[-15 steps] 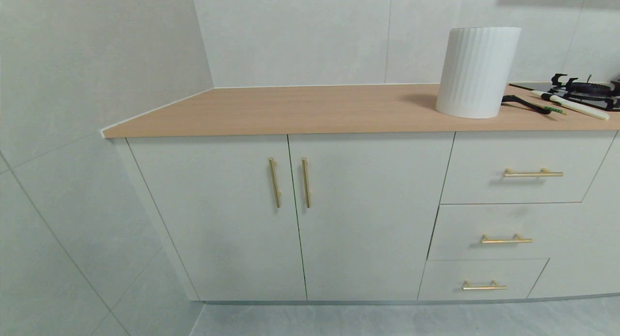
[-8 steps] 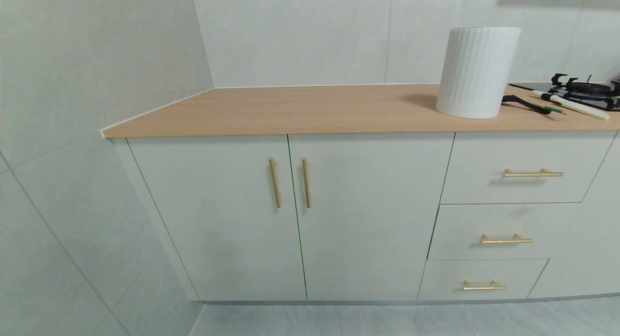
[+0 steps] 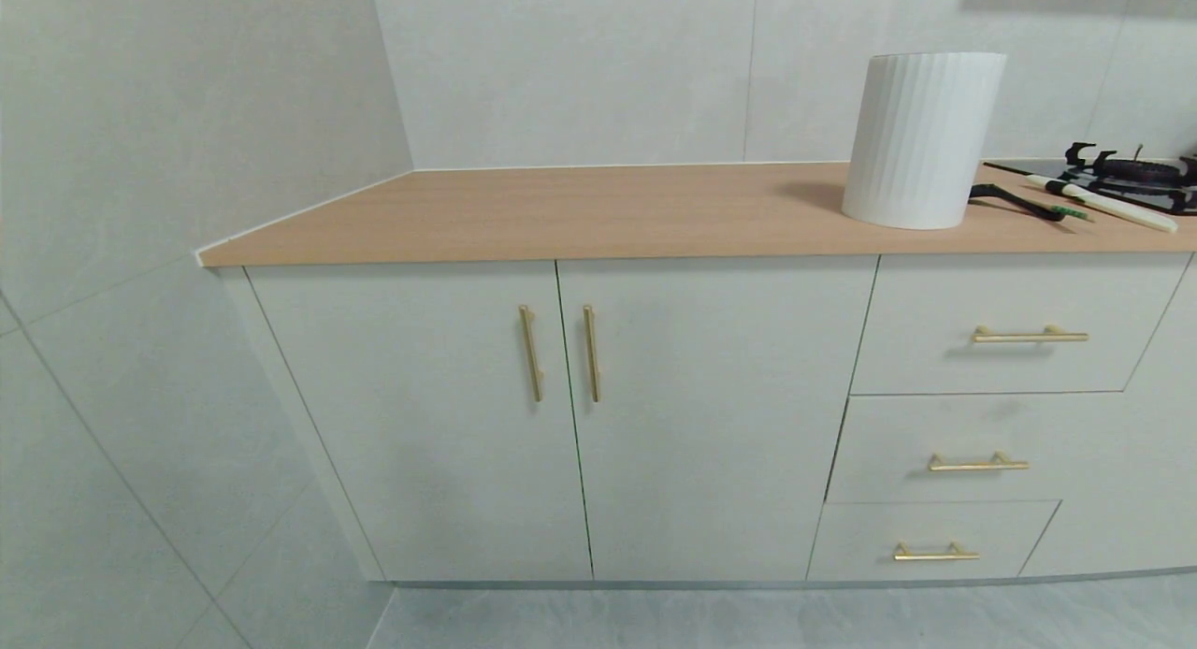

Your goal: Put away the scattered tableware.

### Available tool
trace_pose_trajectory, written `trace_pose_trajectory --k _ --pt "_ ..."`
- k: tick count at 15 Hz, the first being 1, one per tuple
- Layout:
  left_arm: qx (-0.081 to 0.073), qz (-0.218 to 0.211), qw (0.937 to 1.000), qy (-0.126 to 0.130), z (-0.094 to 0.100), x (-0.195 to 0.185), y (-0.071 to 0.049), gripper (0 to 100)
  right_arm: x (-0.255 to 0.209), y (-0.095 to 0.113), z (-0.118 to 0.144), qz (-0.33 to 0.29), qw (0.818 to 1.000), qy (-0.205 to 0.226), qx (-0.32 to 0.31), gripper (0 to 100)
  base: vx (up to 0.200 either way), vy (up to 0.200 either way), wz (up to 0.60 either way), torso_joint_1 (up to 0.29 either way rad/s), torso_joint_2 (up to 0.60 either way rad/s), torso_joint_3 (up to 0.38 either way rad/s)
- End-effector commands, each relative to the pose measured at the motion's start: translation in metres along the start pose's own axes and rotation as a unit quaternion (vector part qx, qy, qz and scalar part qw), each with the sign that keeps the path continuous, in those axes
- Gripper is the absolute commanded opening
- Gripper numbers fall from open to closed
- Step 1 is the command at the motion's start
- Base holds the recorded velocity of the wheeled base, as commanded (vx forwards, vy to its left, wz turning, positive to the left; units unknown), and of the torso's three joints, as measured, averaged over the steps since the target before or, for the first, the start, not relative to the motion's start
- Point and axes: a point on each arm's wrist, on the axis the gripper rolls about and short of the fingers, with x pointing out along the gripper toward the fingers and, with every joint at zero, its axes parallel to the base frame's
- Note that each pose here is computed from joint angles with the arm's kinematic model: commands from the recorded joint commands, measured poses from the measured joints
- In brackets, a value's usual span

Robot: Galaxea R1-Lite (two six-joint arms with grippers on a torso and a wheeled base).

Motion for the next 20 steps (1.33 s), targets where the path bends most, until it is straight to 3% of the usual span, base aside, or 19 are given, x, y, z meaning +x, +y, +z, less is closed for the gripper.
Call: trace_pose_trajectory --k 1,15,20 --pt "0.000 0.000 1.0000 0.000 0.0000 0.0000 0.0000 100 0.0001 0.0000 -0.0001 0.000 1.000 0.001 0.001 100 0.000 -0.200 0.00 0.002 0.00 0.012" --pt "0.000 0.001 1.0000 0.000 0.0000 0.0000 0.0000 100 0.0001 0.0000 -0.0001 0.000 1.000 0.001 0.001 100 0.000 -0.200 0.00 0.002 0.00 0.002" --pt "0.000 0.001 1.0000 0.000 0.0000 0.0000 0.0000 100 0.0001 0.0000 -0.0001 0.000 1.000 0.001 0.001 100 0.000 0.000 0.00 0.000 0.00 0.000"
